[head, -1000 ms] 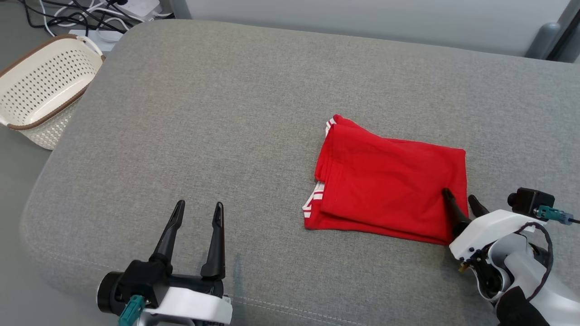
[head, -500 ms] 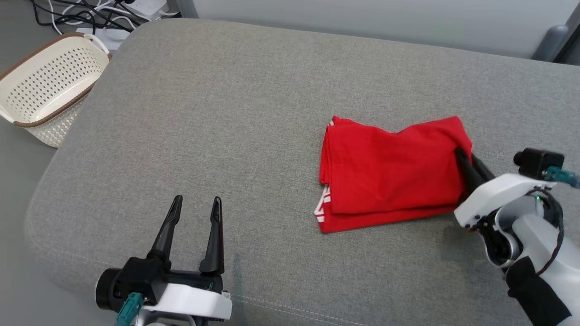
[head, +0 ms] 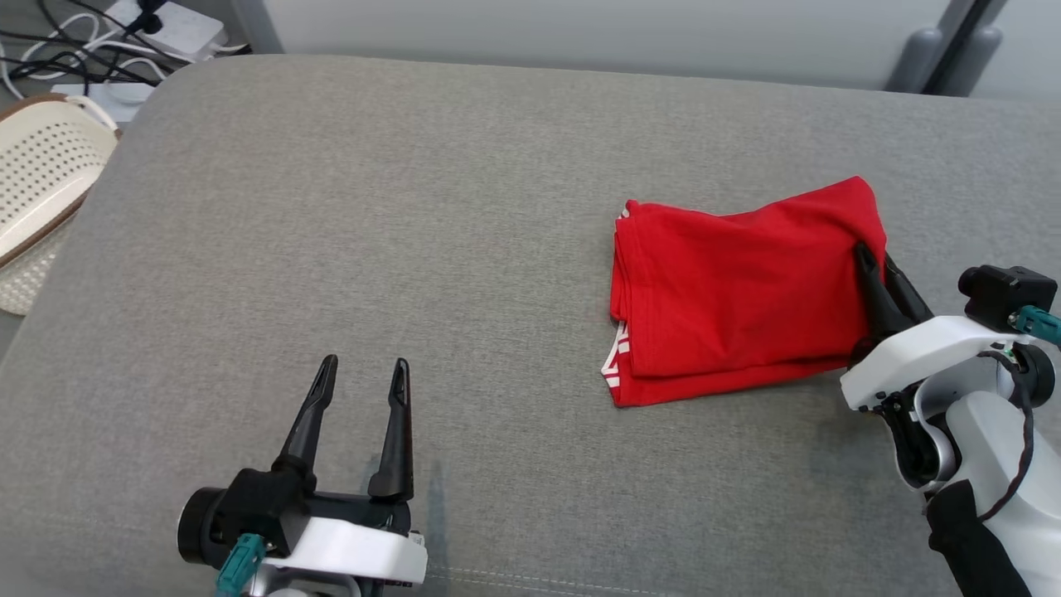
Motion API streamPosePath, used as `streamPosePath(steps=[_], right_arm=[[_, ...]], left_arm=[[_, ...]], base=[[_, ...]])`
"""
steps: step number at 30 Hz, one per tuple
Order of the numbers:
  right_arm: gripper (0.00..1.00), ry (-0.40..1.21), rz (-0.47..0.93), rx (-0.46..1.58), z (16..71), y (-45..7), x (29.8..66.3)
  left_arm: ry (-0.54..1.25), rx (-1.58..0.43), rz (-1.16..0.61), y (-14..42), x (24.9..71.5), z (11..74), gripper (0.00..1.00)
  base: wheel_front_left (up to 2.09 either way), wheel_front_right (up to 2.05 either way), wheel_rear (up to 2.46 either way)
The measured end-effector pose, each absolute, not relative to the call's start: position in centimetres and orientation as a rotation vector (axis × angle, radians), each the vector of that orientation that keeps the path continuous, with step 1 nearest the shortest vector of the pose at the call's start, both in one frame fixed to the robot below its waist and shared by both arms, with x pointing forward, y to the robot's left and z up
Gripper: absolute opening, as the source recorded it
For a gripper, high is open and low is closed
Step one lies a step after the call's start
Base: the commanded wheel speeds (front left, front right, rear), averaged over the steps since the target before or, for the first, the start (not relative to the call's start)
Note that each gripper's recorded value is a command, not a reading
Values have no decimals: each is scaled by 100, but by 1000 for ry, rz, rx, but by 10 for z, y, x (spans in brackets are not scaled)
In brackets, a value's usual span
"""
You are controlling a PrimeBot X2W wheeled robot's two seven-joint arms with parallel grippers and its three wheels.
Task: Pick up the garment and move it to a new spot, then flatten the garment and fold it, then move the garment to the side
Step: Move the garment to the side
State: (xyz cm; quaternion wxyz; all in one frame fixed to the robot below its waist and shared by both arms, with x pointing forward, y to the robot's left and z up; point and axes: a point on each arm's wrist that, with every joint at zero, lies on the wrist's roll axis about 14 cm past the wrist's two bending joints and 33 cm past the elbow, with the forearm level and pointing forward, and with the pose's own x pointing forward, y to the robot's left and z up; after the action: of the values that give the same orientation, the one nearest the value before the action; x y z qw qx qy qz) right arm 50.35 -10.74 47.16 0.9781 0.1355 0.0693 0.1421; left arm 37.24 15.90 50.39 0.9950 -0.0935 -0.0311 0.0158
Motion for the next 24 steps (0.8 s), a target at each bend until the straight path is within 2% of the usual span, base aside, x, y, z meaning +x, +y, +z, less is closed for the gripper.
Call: streamPosePath(steps=[4, 5, 9, 10, 24], right_arm=[[0, 133, 214, 273, 468, -135, 495], [0, 124, 153, 279, 467, -158, 488], [0, 118, 75, 288, 465, -186, 474], [0, 117, 25, 292, 464, -204, 461], [0, 97, -195, 287, 465, -282, 409]], left_arm=[[-70, -190, -37, 139, 387, 506, 100], [-76, -187, -101, 120, 399, 507, 100], [-65, -195, -181, 94, 409, 503, 100], [-67, -201, -246, 73, 417, 504, 100], [-41, -223, -483, -8, 429, 495, 100]], base=[[0, 0, 0], [0, 0, 0], [0, 0, 0], [0, 0, 0], [0, 0, 0]])
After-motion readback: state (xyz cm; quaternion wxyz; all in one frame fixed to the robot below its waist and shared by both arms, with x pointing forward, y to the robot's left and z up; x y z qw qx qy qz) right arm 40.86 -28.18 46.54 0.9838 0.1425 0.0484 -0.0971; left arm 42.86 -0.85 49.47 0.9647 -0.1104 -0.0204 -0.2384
